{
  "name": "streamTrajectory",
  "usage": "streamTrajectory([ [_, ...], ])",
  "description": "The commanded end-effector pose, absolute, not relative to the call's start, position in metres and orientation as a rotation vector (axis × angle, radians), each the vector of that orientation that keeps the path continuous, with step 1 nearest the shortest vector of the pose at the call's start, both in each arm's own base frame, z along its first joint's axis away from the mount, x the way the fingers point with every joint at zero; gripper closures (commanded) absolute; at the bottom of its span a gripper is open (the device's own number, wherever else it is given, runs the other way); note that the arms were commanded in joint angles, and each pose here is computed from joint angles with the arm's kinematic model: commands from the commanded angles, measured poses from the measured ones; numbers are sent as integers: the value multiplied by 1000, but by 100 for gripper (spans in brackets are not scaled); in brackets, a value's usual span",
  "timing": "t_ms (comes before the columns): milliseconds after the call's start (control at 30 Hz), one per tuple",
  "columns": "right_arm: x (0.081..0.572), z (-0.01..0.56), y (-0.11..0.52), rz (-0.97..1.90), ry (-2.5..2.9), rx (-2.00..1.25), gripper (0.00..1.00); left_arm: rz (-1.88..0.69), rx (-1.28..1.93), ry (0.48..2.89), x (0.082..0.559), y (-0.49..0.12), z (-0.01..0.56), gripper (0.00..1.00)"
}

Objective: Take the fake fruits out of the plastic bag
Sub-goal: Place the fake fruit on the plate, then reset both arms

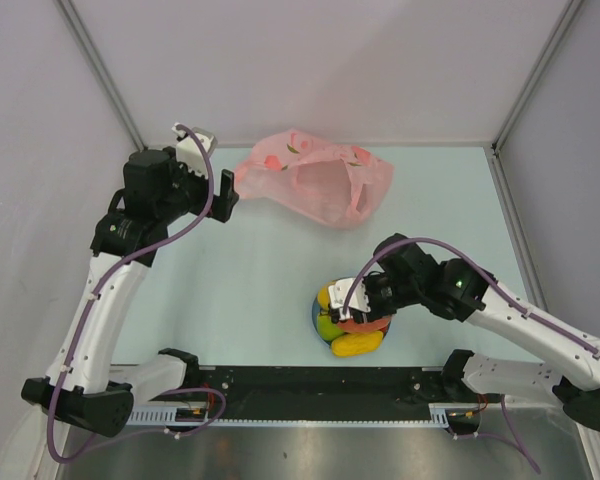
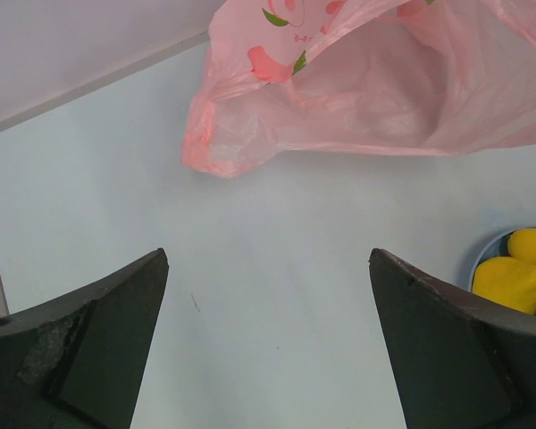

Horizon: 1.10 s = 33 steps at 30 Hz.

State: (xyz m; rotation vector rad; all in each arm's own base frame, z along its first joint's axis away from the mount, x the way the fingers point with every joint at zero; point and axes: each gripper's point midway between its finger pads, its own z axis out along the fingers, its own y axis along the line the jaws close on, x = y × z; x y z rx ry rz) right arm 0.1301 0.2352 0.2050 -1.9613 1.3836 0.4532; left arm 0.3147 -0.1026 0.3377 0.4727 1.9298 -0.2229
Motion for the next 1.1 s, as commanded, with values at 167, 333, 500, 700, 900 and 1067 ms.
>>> streamTrajectory([
  [167, 217, 274, 209, 128, 1521, -1432, 31, -179, 424, 1901, 311, -91, 342, 0],
  [333, 284, 308, 126, -22, 1718, -858, 0, -110, 384, 1900, 303, -76, 336, 0],
  [500, 305, 280, 46, 16, 1981, -397, 0, -56, 359, 1917, 294, -61, 320, 0],
  [700, 292, 226, -23, -167, 2261, 100, 0, -52, 301, 1979, 285, -49, 287, 0],
  [900, 272, 213, -23, -66, 2259, 144, 0, -88, 217, 2029, 273, -39, 254, 0],
  [1067, 267, 217, -13, 51, 2229, 196, 0, -85, 186, 2064, 265, -33, 235, 0],
])
